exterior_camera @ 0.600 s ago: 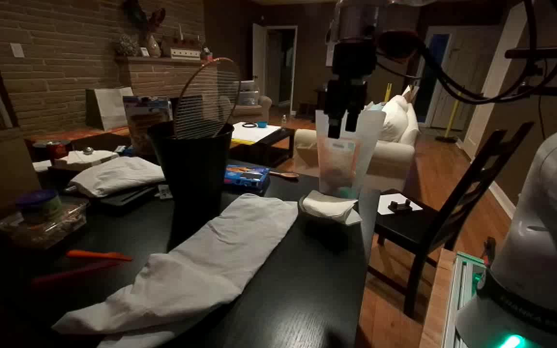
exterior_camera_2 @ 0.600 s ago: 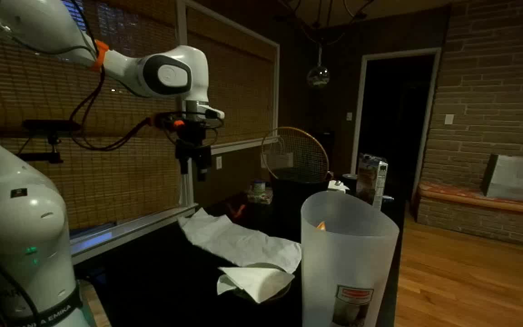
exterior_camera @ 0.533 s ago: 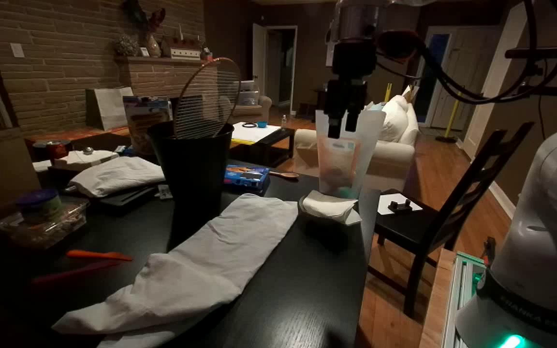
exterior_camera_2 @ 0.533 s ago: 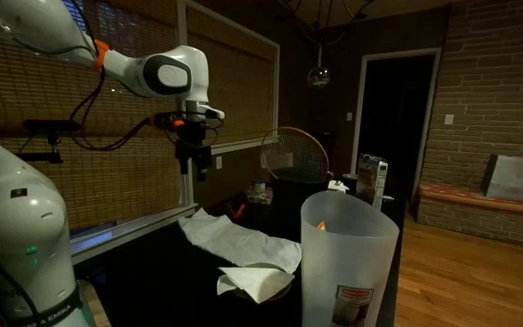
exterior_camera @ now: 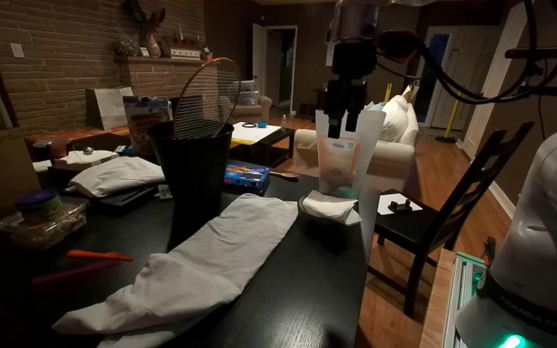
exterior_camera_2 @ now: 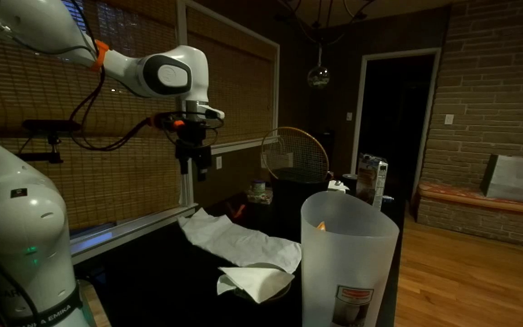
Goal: Remove the white cloth from the bowl and put it inside the clear bin on the right
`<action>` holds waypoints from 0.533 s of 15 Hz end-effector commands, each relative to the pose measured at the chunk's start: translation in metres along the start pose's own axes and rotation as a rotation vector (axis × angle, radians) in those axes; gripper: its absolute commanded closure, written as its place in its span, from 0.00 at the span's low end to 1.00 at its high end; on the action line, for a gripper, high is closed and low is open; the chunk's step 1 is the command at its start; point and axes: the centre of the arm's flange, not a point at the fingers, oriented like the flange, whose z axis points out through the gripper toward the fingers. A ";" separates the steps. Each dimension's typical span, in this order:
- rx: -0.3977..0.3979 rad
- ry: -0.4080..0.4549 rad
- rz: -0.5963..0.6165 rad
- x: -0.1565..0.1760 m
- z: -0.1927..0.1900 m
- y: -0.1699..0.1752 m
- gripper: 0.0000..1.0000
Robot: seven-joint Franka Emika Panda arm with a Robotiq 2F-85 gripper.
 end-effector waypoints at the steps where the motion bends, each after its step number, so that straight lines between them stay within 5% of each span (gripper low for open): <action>1: 0.038 -0.001 0.015 -0.001 0.003 0.010 0.00; 3: 0.108 -0.065 0.043 0.016 -0.001 0.019 0.00; 8: 0.128 -0.168 0.144 0.068 -0.019 -0.007 0.00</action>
